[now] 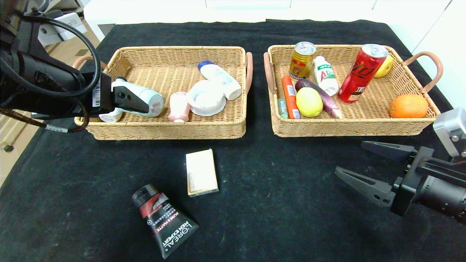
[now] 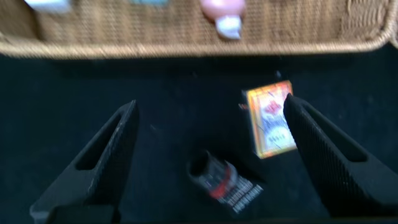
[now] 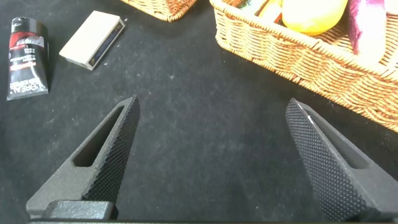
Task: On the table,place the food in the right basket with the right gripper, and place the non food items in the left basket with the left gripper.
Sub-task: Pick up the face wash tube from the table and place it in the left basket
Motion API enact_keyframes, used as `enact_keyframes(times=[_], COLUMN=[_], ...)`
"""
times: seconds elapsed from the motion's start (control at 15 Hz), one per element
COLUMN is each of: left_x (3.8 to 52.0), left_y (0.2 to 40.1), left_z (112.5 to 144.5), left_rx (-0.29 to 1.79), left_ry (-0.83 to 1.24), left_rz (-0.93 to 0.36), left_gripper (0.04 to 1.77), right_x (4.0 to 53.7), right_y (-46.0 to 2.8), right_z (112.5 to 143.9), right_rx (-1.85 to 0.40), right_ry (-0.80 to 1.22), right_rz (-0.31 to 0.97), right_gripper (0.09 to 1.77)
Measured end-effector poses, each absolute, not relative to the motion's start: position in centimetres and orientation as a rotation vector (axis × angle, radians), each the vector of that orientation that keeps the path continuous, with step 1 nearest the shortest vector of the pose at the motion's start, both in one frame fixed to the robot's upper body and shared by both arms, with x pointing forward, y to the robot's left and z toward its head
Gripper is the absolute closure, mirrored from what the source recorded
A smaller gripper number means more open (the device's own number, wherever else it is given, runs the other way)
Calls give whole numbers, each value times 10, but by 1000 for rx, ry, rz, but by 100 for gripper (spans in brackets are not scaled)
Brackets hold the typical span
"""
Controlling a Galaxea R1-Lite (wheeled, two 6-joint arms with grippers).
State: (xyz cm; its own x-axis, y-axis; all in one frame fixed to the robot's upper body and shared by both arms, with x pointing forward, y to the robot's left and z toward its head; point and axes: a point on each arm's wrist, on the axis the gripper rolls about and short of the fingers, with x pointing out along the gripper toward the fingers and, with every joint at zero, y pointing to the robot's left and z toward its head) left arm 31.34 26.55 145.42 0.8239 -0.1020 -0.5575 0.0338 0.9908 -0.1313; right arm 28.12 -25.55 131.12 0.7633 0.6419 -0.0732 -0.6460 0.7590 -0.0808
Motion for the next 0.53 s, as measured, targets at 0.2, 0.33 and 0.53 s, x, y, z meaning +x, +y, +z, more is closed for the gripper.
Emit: enact_keyframes(times=[0.2,0.33,0.53], left_x=[304,301,297], left_y=[255,251,243], left_z=[1442,1432,1414], left_rx=[-185,-190,-209], left_ry=[698,756,826], left_rz=[-68,-64,-41], left_gripper=[12,12,11], right_x=[281,281,281], right_y=[-256,-256,-256], right_z=[1311,1311,1311], right_rx=[-104,-104,-104], right_ry=[41,41,41], right_rz=[701,701,701], right_gripper=[15,15,15])
